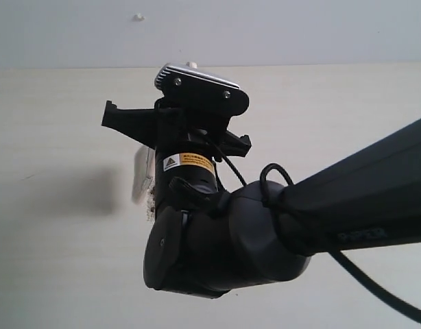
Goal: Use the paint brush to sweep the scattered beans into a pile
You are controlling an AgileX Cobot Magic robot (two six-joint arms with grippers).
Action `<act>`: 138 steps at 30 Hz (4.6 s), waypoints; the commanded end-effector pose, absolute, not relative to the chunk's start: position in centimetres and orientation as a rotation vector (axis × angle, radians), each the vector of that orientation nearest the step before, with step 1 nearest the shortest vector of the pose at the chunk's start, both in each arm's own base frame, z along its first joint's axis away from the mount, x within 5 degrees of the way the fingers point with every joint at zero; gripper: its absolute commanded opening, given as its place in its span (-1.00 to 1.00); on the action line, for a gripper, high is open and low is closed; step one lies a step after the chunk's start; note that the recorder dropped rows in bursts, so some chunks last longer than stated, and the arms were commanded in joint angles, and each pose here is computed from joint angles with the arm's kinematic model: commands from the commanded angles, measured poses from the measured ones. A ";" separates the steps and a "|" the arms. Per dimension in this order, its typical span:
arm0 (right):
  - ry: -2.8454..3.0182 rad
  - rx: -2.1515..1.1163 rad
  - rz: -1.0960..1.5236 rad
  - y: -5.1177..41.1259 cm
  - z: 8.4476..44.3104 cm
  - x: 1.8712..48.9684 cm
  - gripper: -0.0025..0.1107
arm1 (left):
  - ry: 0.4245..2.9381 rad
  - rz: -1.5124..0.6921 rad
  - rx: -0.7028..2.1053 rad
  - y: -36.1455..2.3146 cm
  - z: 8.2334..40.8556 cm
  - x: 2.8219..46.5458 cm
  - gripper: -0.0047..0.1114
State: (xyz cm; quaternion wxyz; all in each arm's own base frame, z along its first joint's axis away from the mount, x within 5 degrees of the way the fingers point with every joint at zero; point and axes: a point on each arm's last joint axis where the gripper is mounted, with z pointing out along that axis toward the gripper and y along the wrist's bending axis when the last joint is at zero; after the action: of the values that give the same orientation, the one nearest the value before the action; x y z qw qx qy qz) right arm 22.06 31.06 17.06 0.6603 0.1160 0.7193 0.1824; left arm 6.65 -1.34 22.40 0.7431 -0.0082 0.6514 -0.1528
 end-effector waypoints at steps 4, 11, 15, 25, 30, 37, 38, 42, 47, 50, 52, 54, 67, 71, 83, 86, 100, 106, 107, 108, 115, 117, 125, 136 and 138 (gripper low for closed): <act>1.583 0.251 0.452 30.0 19.5 21.4 -0.96 | 1.421 -0.339 -0.022 -1.3 22.4 6.6 -0.92; 1.626 0.155 0.330 25.5 19.3 19.9 -0.96 | 1.421 -0.339 -0.022 -1.3 22.4 6.6 -0.92; 1.632 0.096 0.298 23.7 19.1 19.4 -0.96 | 1.421 -0.339 -0.022 -1.3 22.4 6.6 -0.92; 1.596 -0.062 0.104 22.3 20.1 20.5 -0.96 | 1.421 -0.339 -0.022 -1.3 22.4 6.6 -0.92; 1.546 0.023 0.167 20.9 20.8 22.5 -0.96 | 1.421 -0.339 -0.022 -1.3 22.4 6.6 -0.92; 1.677 -0.094 0.216 17.2 21.7 26.4 -0.96 | 1.421 -0.339 -0.022 -1.3 22.4 6.6 -0.92; 1.692 -0.128 0.229 16.8 21.8 26.8 -0.96 | 1.421 -0.339 -0.022 -1.3 22.4 6.6 -0.92; 1.746 -0.207 0.241 15.2 22.9 27.9 -0.96 | 1.421 -0.339 -0.022 -1.3 22.4 6.6 -0.92; 1.896 -0.377 0.208 13.2 24.8 30.0 -0.96 | 1.421 -0.339 -0.022 -1.3 22.4 6.6 -0.92; 1.991 -0.397 0.205 12.3 26.2 31.3 -0.96 | 1.421 -0.339 -0.022 -1.3 22.4 6.6 -0.92; 2.042 -0.399 0.208 11.7 27.1 31.8 -0.96 | 1.421 -0.339 -0.022 -1.3 22.4 6.6 -0.92; 2.073 -0.391 0.211 11.1 28.1 32.4 -0.96 | 1.421 -0.339 -0.022 -1.3 22.4 6.6 -0.92; 2.085 -0.479 0.259 10.6 29.4 34.2 -0.96 | 1.421 -0.339 -0.022 -1.3 22.4 6.6 -0.92; 2.066 -0.487 0.355 11.0 28.7 34.8 -0.96 | 1.421 -0.339 -0.022 -1.3 22.4 6.6 -0.92; 2.008 -0.532 1.065 9.5 27.3 35.6 -0.96 | 1.421 -0.339 -0.022 -1.3 22.4 6.6 -0.92; 2.088 -0.580 1.117 8.7 25.8 35.7 -0.96 | 1.421 -0.339 -0.022 -1.3 22.4 6.6 -0.92; 2.353 -0.374 1.412 10.1 16.7 37.3 -0.96 | 1.421 -0.339 -0.022 -1.3 22.4 6.6 -0.92; 2.407 -0.434 1.361 12.8 15.4 36.9 -0.96 | 1.421 -0.339 -0.022 -1.3 22.4 6.6 -0.92; 2.414 -0.438 1.356 13.0 15.2 36.9 -0.96 | 1.421 -0.339 -0.022 -1.3 22.4 6.6 -0.92; 2.420 -0.437 1.359 13.1 14.9 36.9 -0.96 | 1.421 -0.339 -0.022 -1.3 22.4 6.6 -0.92; 2.465 -0.419 1.342 13.0 13.3 37.0 -0.96 | 1.421 -0.339 -0.022 -1.3 22.4 6.6 -0.92; 2.469 -0.411 1.328 13.0 13.2 37.1 -0.96 | 1.421 -0.339 -0.022 -1.3 22.4 6.6 -0.92; 2.437 -0.371 1.329 13.0 13.4 37.4 -0.38 | 1.421 -0.339 -0.022 -1.3 22.4 6.6 -0.92; 2.352 -0.291 1.041 11.8 17.1 38.6 0.04 | 1.421 -0.339 -0.022 -1.3 22.4 6.6 -0.92; 2.315 -0.289 0.997 11.6 18.8 38.5 0.02 | 1.421 -0.339 -0.022 -1.3 22.4 6.6 -0.92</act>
State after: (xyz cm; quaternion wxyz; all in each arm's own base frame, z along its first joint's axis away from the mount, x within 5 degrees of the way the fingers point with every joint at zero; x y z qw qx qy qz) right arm 38.38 11.87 16.28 0.2566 -0.1079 0.8776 0.3903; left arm 6.65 -1.34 22.40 0.7431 -0.0082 0.6514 -0.1528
